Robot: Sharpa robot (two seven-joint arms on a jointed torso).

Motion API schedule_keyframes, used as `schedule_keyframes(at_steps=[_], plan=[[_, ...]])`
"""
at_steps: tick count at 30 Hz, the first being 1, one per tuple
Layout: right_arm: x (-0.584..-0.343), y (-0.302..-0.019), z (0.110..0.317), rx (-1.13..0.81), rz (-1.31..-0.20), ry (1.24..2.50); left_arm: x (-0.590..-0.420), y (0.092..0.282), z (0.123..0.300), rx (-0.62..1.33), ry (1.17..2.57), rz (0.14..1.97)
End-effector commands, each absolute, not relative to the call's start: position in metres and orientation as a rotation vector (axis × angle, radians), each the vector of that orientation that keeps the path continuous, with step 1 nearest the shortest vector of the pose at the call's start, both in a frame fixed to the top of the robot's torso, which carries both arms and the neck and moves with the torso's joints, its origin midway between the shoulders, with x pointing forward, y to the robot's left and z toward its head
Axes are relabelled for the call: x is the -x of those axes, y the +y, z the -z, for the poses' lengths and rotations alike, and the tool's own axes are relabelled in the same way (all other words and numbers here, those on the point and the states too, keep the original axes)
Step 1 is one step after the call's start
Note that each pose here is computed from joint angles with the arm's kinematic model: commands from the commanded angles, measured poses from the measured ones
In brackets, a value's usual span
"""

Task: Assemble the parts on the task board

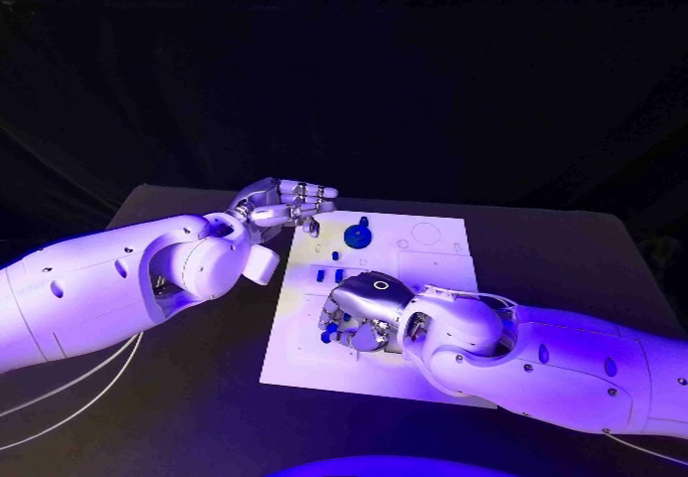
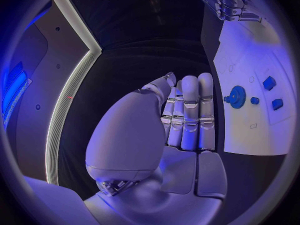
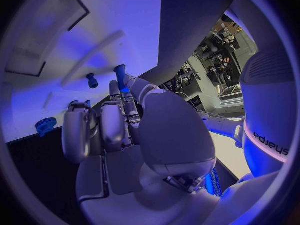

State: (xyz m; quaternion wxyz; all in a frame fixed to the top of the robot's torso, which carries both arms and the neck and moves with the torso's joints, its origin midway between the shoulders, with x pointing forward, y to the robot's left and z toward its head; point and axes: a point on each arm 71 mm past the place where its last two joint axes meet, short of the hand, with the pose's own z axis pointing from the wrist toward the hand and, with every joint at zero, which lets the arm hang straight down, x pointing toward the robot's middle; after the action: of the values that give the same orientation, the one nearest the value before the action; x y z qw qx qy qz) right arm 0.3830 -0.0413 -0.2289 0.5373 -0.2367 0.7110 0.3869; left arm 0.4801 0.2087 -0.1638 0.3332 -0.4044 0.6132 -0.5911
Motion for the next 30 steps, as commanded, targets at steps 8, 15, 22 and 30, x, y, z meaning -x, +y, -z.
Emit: schedule_keyframes(at_steps=[8,15,22,30], plan=[[-0.379,-0.035,0.233,0.615,-0.909,1.707,-0.479,0.207,0.163,1.051,1.611,1.566],[-0.380,-0.036,0.232,0.600,-0.916,1.691,-0.479,0.207,0.163,1.052,1.615,1.565],[-0.380,-0.038,0.230,0.582,-0.929,1.667,-0.479,0.207,0.163,1.053,1.616,1.564],[-0.376,-0.046,0.224,0.541,-0.951,1.625,-0.479,0.208,0.163,1.054,1.616,1.562]])
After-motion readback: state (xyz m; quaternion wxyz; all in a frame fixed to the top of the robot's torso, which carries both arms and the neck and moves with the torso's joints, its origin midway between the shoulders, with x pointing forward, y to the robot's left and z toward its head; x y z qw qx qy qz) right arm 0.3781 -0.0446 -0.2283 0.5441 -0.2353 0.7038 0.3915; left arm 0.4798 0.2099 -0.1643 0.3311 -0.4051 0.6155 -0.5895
